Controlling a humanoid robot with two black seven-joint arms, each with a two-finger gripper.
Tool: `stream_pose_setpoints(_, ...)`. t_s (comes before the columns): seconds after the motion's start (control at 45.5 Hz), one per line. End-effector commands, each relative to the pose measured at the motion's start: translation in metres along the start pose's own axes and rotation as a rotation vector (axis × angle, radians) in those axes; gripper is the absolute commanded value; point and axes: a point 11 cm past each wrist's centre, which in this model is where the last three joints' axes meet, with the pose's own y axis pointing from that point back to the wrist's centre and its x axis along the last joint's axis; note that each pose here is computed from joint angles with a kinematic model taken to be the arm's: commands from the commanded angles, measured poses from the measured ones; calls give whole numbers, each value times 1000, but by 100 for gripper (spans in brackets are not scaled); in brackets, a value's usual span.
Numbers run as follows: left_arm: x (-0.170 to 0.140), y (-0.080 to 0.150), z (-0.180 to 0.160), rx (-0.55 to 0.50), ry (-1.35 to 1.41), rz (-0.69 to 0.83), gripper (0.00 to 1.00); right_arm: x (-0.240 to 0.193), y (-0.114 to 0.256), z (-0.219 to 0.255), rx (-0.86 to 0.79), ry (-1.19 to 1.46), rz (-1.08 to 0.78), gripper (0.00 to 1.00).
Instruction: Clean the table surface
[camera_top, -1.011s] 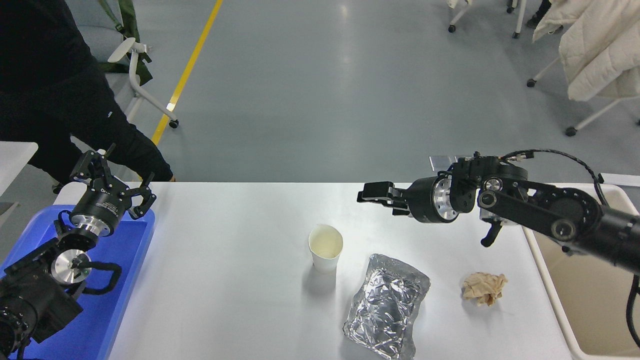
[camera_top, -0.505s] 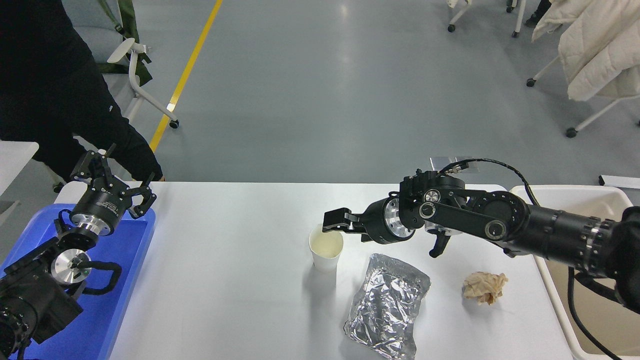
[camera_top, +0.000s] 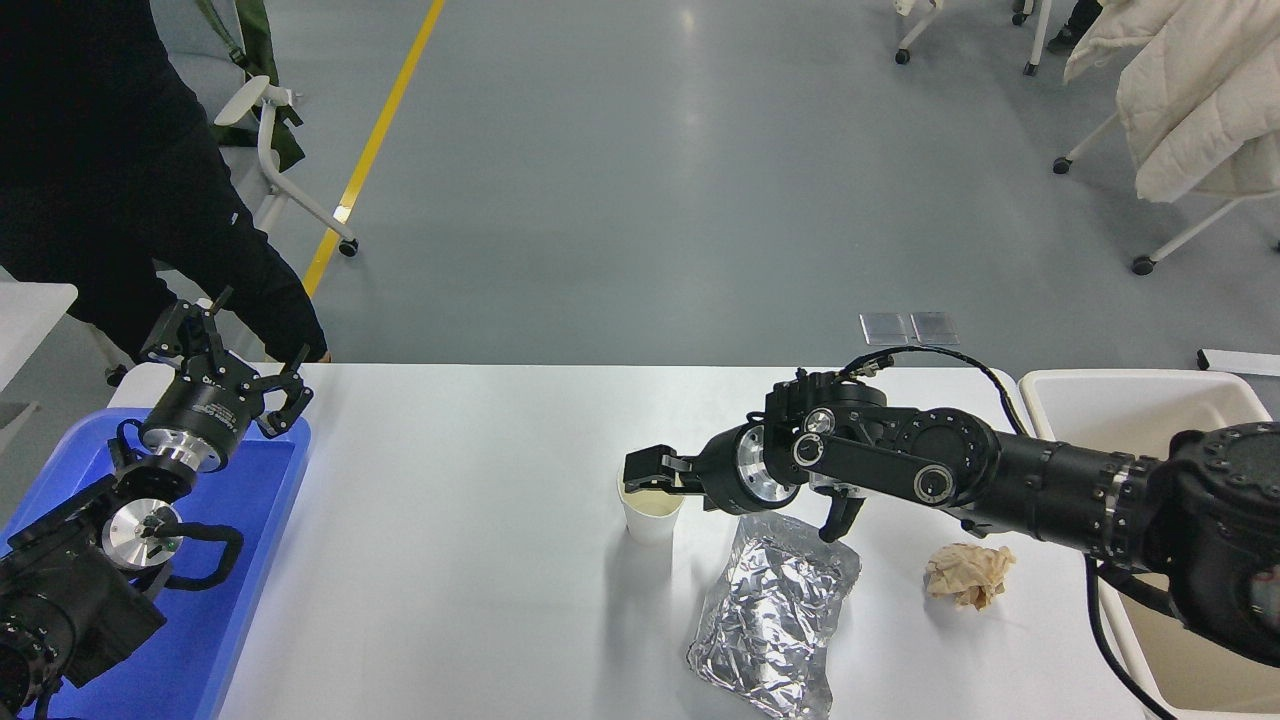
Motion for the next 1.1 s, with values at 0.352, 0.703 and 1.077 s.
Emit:
stream_pose_setpoints(0.352, 0, 0, 0, 0, 0, 0, 100, -4, -18, 13, -55, -12, 30, 93)
stream_pose_setpoints(0.703, 0, 0, 0, 0, 0, 0, 100, 7, -18, 30, -87, -32, 65, 49)
stream_pose_setpoints(1.077, 0, 0, 0, 0, 0, 0, 100, 4, -19, 30, -81, -45, 58, 49)
